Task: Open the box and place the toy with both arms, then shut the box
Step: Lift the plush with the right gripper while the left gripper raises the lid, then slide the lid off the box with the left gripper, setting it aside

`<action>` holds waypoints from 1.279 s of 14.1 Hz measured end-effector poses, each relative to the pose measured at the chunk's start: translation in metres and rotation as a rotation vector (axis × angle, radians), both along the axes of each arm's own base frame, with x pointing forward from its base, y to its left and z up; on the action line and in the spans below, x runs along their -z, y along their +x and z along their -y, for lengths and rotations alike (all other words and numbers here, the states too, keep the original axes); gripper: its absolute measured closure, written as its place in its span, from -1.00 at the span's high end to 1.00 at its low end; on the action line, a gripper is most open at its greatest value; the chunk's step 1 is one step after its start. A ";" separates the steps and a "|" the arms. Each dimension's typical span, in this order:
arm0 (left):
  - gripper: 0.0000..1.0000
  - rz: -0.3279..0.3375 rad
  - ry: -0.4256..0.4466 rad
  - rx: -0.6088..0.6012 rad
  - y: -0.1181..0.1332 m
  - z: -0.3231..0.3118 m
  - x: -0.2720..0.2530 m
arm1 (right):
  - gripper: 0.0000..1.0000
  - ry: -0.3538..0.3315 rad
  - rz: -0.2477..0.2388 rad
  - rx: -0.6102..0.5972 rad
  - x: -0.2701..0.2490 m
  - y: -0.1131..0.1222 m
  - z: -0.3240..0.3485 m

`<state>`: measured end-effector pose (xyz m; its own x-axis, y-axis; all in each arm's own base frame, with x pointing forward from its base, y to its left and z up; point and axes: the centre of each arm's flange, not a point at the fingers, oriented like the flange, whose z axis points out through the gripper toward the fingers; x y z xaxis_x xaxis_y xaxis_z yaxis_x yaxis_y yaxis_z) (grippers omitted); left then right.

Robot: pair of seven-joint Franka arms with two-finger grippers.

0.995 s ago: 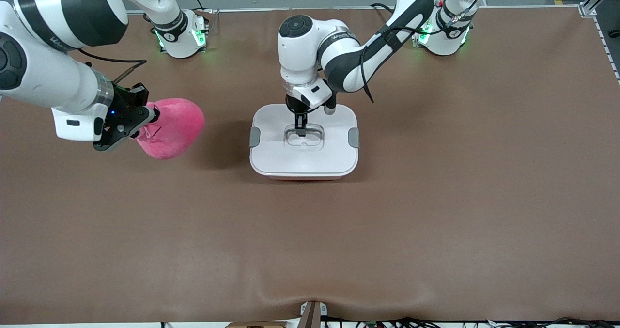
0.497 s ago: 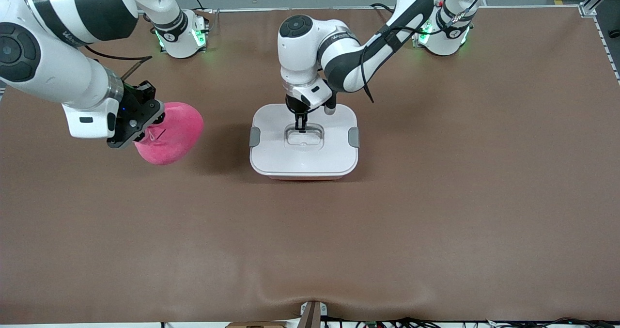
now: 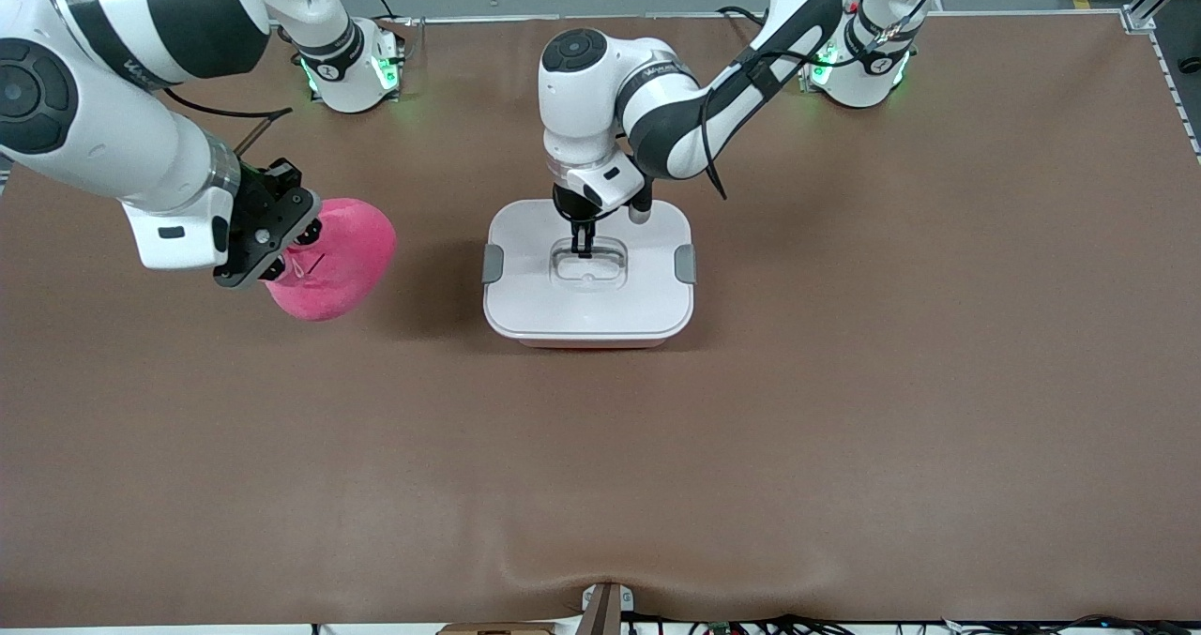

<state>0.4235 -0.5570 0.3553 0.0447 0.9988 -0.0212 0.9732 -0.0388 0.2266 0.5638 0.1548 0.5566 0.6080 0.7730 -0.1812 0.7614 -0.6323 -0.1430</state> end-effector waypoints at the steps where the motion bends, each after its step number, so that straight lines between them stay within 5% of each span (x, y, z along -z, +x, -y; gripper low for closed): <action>1: -0.87 0.005 -0.002 0.002 0.000 0.000 -0.003 | -0.94 0.008 0.008 -0.025 -0.001 0.001 -0.002; 10: -0.87 0.021 0.029 0.006 -0.003 -0.009 -0.048 | -0.94 0.068 0.073 -0.252 -0.006 0.009 -0.005; 18: -0.87 -0.070 -0.016 0.066 0.081 -0.135 -0.148 | -0.94 0.103 0.142 -0.427 -0.011 0.013 -0.026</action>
<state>0.5042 -0.4225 0.5035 0.1086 0.9932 -0.0430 0.9821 -0.1005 0.1590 0.5766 0.1812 0.5679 0.2443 0.9693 -0.0282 0.9672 -0.2457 -0.0641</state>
